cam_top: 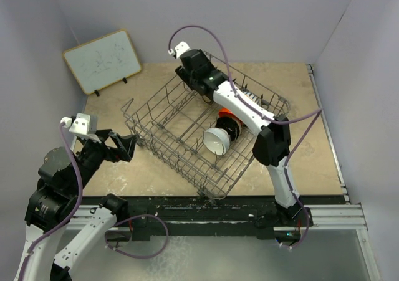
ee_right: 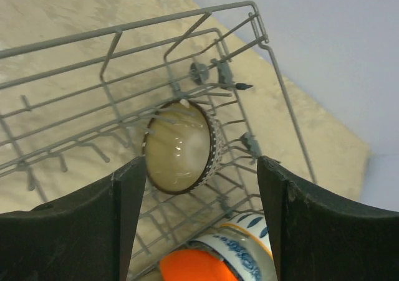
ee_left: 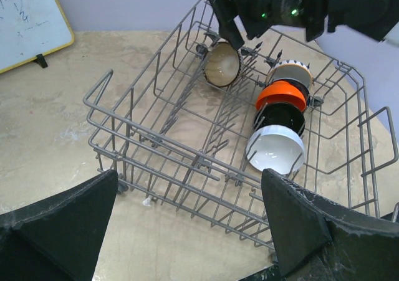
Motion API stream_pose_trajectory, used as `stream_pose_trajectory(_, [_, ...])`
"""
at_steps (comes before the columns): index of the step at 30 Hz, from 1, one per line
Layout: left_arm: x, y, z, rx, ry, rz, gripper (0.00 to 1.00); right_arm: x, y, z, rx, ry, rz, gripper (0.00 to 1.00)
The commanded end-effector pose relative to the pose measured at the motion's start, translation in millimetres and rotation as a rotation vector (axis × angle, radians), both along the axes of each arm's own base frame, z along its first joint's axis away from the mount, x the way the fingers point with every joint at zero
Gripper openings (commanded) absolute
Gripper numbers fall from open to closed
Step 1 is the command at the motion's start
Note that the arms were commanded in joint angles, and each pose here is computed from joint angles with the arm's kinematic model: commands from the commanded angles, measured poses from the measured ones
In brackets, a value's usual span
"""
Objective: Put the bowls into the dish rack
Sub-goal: Adjust the bowl in the dish rack.
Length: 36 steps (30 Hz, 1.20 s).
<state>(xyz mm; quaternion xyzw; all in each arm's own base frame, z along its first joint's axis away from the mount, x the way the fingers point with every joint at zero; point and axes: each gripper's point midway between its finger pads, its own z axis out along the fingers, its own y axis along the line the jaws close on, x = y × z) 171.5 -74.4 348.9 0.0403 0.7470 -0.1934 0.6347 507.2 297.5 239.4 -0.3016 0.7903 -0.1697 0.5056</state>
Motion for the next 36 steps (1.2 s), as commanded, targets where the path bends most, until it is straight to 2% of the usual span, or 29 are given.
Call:
stream_pose_trajectory(1, [0, 0, 13, -0.012, -0.032, -0.003, 0.99, -18, -24, 0, 0.254, 0.199, -0.042, 0.71])
stream_pose_trajectory(9, [2, -2, 11, -0.002, -0.021, -0.006, 0.99, -18, -49, -33, 0.215, 0.234, -0.188, 0.70])
stream_pose_trajectory(15, [5, -2, 9, 0.012, -0.003, -0.002, 0.99, 1, -49, -56, 0.240, 0.250, -0.204, 0.70])
stream_pose_trajectory(19, [8, -1, 8, 0.014, 0.006, 0.012, 0.99, 12, -57, -72, 0.206, 0.232, -0.251, 0.69])
stream_pose_trajectory(26, [11, -1, 0, 0.022, 0.030, 0.020, 0.99, 26, -71, -92, 0.147, 0.179, -0.326, 0.62])
stream_pose_trajectory(31, [13, -1, -2, 0.020, 0.035, 0.024, 0.99, 34, -81, -96, 0.102, 0.122, -0.369, 0.43])
stream_pose_trajectory(34, [13, -1, -3, 0.014, 0.038, 0.025, 0.99, 37, -86, -94, 0.083, 0.092, -0.391, 0.06])
stream_pose_trajectory(35, [13, -2, -4, 0.014, 0.039, 0.024, 0.99, 38, -89, -91, 0.075, 0.076, -0.402, 0.00])
stream_pose_trajectory(36, [13, -1, -4, 0.014, 0.038, 0.025, 0.99, 39, -91, -85, 0.066, 0.054, -0.410, 0.00])
